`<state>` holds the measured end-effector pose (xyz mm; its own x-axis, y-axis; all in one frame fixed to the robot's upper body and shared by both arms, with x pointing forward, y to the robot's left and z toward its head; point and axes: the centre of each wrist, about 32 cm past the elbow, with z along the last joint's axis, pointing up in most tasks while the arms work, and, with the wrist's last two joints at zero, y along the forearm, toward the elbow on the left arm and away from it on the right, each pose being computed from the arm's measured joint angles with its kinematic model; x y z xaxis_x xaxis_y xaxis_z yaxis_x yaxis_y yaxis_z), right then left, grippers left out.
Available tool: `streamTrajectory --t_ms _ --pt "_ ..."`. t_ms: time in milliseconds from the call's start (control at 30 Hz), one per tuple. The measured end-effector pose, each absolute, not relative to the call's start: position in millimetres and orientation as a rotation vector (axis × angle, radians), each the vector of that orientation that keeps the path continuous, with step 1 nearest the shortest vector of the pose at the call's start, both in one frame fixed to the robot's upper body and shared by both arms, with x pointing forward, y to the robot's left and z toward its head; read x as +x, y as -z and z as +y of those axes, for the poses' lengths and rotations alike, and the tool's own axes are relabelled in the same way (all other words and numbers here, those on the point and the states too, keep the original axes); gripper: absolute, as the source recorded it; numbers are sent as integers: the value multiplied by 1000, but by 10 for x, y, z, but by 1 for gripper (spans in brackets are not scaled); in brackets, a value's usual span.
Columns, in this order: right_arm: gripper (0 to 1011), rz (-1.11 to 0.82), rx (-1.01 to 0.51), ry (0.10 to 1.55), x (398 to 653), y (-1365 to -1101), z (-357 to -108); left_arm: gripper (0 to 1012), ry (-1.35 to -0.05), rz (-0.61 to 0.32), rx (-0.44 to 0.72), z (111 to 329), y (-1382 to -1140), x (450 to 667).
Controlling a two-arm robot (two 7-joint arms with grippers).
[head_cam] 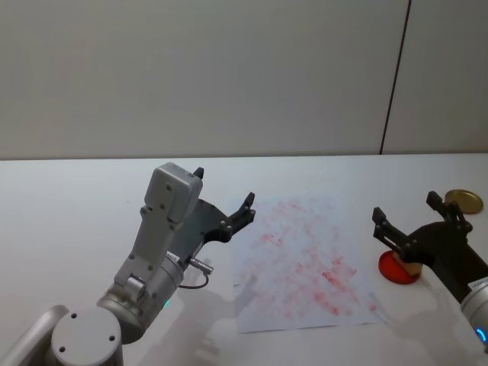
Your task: Use the one hand to pick up the stamp and affix it onto the A4 paper.
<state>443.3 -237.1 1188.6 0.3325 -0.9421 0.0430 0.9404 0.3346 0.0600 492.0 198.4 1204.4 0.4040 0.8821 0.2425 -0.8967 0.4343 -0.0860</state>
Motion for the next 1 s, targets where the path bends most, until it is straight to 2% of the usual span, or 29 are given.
streamTrajectory --t_ms 733,1000 --pt "1003 -70 22 1231 4440 -11884 -2381 993 -1124 -268 61 1984 -12044 4920" --pt "1003 -41 -5 1234 4486 -11847 -2465 993 -1124 -268 61 1984 -12044 4920"
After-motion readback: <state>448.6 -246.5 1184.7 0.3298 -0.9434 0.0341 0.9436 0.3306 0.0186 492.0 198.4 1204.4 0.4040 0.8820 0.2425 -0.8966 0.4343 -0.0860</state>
